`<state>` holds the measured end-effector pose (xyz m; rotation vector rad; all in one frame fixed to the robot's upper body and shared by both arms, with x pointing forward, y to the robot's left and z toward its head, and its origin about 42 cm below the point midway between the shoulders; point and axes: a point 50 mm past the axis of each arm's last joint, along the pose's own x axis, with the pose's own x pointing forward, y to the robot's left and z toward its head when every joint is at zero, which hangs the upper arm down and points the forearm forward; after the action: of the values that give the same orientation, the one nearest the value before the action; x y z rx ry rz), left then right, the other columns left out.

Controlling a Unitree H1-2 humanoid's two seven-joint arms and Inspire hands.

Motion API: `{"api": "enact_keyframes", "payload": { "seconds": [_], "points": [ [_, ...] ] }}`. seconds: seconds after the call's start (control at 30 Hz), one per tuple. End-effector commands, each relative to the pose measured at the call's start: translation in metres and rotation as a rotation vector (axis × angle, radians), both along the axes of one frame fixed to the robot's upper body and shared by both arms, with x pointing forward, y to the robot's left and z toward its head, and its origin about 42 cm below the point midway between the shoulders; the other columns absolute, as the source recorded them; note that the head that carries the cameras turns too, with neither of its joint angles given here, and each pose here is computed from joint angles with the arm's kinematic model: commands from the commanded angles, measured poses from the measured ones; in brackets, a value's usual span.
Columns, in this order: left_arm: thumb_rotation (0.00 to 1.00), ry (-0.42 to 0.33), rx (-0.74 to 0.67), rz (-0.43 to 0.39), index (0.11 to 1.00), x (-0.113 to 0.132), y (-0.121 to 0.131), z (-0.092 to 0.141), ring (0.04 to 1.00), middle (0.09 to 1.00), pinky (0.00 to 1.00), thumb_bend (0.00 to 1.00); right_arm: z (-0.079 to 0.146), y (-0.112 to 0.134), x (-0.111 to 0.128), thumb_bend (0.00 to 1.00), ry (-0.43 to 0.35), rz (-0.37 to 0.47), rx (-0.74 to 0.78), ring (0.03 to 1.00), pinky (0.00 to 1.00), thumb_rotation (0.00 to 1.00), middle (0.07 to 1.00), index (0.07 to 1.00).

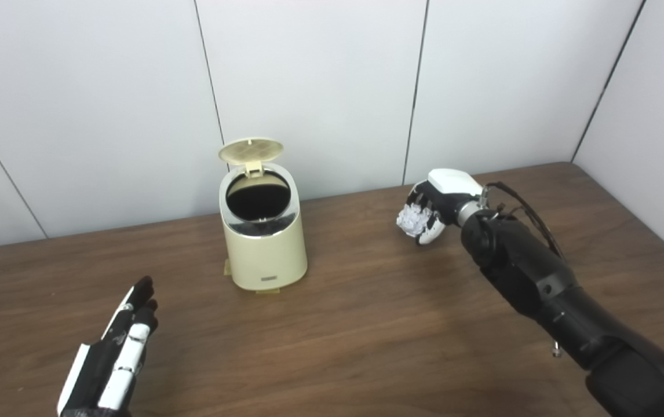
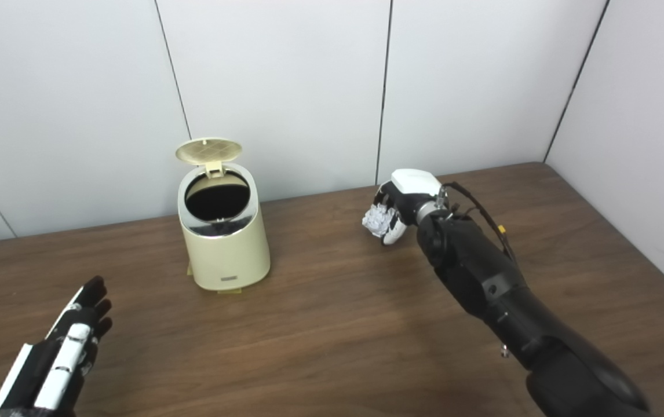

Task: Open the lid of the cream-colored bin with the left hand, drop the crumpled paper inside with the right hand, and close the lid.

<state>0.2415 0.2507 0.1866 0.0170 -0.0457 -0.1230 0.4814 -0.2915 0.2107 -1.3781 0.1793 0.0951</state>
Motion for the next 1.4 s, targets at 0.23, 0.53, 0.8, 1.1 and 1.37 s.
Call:
{"api": "enact_keyframes", "payload": {
  "seconds": [0.23, 0.53, 0.8, 1.1, 1.37],
  "points": [
    [0.71, -0.067, -0.005, -0.015, 1.0, 0.006, -0.002, 0.01, 1.0, 1.0, 1.0, 0.5, 0.011, 0.01, 0.006, 0.82, -0.06, 0.051, 0.01, 0.563, 0.6, 0.0, 0.608, 0.639],
    [0.72, -0.067, -0.007, -0.01, 1.0, 0.006, 0.0, 0.003, 1.0, 1.0, 1.0, 0.51, 0.006, 0.007, 0.005, 0.5, -0.117, 0.072, 0.008, 0.414, 0.32, 0.0, 0.53, 0.497],
    [0.72, -0.066, -0.012, -0.017, 1.0, 0.009, 0.001, 0.001, 1.0, 1.0, 1.0, 0.51, 0.021, 0.008, 0.004, 0.49, -0.169, 0.089, 0.003, 0.404, 0.27, 0.0, 0.535, 0.523],
    [0.71, -0.066, -0.018, -0.025, 1.0, 0.016, -0.003, 0.003, 1.0, 1.0, 1.0, 0.53, 0.059, 0.019, -0.01, 0.49, -0.399, 0.144, 0.06, 0.394, 0.31, 0.0, 0.532, 0.501],
    [0.73, -0.055, 0.009, 0.001, 1.0, 0.019, -0.005, -0.002, 1.0, 1.0, 1.0, 0.5, 0.09, 0.033, -0.039, 0.49, -0.594, 0.222, 0.171, 0.387, 0.31, 0.0, 0.518, 0.516]
  ]
}}
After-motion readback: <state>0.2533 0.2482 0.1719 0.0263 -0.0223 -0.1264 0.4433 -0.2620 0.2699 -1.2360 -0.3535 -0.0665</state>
